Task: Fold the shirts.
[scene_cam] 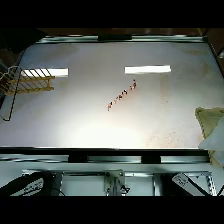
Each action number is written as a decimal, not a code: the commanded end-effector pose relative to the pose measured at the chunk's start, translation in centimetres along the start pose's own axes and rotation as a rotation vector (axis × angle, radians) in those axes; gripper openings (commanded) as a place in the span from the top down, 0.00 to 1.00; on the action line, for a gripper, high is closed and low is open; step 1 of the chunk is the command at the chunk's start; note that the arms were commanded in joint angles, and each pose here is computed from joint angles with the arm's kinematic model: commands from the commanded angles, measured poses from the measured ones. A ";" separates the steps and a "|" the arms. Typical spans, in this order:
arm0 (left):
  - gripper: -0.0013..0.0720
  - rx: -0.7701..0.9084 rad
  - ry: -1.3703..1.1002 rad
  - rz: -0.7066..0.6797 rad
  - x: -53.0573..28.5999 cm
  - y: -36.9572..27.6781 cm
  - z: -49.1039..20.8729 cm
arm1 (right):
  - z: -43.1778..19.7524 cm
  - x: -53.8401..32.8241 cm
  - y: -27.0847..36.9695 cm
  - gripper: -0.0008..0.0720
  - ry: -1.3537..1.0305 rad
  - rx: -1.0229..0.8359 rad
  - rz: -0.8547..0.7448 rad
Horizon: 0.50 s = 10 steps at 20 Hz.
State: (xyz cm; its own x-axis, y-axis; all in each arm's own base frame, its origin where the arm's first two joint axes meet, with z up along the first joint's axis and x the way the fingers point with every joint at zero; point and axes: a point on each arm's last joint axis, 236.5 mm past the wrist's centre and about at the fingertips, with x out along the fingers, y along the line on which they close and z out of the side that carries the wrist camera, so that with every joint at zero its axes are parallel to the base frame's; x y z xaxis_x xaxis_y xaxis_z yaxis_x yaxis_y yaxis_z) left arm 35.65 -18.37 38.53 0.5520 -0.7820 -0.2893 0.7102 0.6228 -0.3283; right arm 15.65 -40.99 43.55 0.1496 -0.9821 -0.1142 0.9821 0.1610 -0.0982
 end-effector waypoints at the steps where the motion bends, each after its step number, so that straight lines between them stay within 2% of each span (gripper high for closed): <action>1: 0.15 -0.020 0.003 -0.001 0.0 -0.1 -0.1 | -1.0 1.2 -1.9 0.88 0.029 0.040 -0.032; 2: 0.15 -0.021 0.002 0.000 0.0 0.0 0.0 | -0.9 1.1 -2.5 0.81 0.029 0.047 -0.040; 3: 0.15 -0.021 0.002 0.000 0.0 0.0 0.0 | -0.8 1.0 -3.0 0.53 0.029 0.057 -0.047; 4: 0.15 -0.020 0.002 0.000 0.0 0.0 0.0 | -0.5 0.5 -3.5 0.36 0.020 0.069 -0.050; 8: 0.15 -0.020 0.002 0.000 0.0 0.0 0.0 | 0.9 -3.0 -6.3 0.36 -0.005 0.117 -0.082; 10: 0.15 -0.017 0.003 0.000 0.0 0.0 -0.1 | 0.0 -5.1 -5.7 0.35 0.056 0.166 -0.029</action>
State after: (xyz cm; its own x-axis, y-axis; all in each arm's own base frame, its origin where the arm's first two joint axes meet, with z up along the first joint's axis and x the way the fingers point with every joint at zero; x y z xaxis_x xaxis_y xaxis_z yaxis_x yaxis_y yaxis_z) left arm 35.60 -18.38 38.47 0.5498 -0.7827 -0.2918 0.7022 0.6222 -0.3461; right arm 9.84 -39.29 45.15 0.0830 -0.9900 -0.1137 0.9965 0.0827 0.0070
